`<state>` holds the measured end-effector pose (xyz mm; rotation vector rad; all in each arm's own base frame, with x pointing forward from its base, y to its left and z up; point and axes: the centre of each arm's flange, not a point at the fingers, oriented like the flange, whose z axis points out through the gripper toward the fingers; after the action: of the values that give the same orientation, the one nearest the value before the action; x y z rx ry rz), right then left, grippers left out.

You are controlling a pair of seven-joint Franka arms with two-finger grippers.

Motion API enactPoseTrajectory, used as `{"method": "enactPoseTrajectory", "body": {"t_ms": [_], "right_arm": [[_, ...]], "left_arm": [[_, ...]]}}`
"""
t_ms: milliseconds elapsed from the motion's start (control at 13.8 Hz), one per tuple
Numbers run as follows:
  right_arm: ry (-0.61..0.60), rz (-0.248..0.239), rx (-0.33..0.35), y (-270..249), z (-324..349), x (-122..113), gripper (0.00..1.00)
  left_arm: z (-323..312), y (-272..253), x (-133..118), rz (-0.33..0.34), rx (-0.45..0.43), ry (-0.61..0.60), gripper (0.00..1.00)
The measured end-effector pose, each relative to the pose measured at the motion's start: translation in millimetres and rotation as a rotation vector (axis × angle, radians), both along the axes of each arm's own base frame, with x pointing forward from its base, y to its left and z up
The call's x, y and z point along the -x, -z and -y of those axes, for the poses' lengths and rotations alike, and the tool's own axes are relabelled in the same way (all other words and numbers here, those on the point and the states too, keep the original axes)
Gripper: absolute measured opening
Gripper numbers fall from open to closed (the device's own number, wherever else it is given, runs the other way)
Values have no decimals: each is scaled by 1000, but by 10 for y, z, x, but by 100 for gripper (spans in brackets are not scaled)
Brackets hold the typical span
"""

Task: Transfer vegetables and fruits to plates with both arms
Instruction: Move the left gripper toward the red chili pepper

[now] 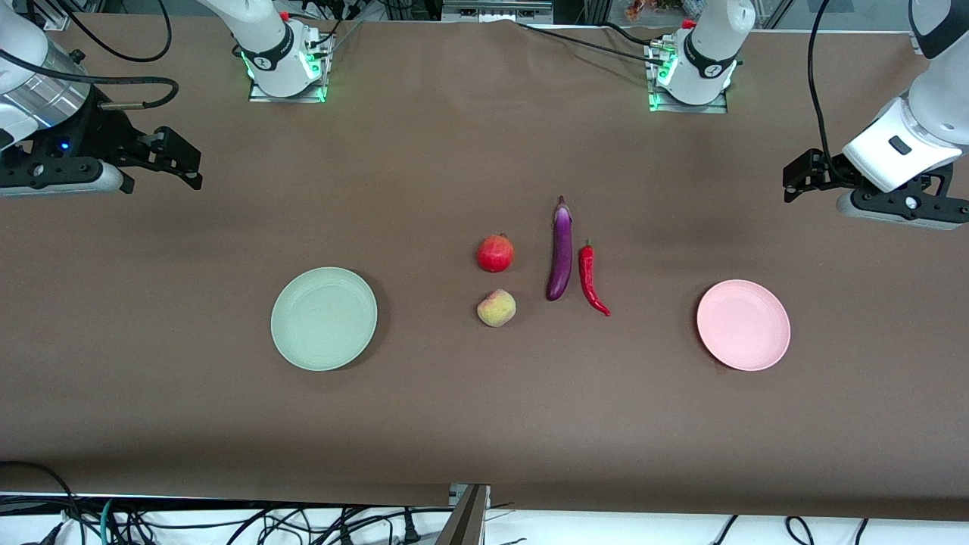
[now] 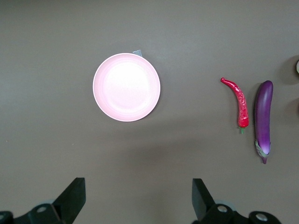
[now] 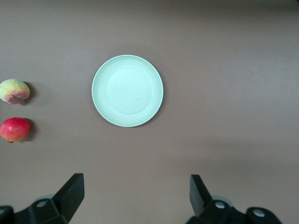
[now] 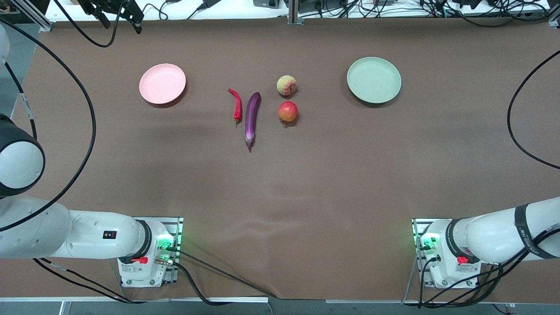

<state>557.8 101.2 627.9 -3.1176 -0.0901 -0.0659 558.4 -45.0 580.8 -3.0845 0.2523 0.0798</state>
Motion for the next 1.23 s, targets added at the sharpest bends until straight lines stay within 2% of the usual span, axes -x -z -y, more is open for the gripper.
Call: {"method": "enactPoseTrajectory", "body": {"t_ms": [650,867,1083,1228], "right_arm": [[-1,-1,0,1,-5,2,100],[-8,-1,0,0,-41,8,100],[-19,0,0,-2,-101,20,100],[-19,0,0,-2,-106,20,100]], "left_arm": [[53,76,-17,-20,-1,9,100],[44,283,-52,-86,-6,6,100],[46,596,-44,-215,-16,5,100],[87,770,-86,-249,-20,-10,100]]}}
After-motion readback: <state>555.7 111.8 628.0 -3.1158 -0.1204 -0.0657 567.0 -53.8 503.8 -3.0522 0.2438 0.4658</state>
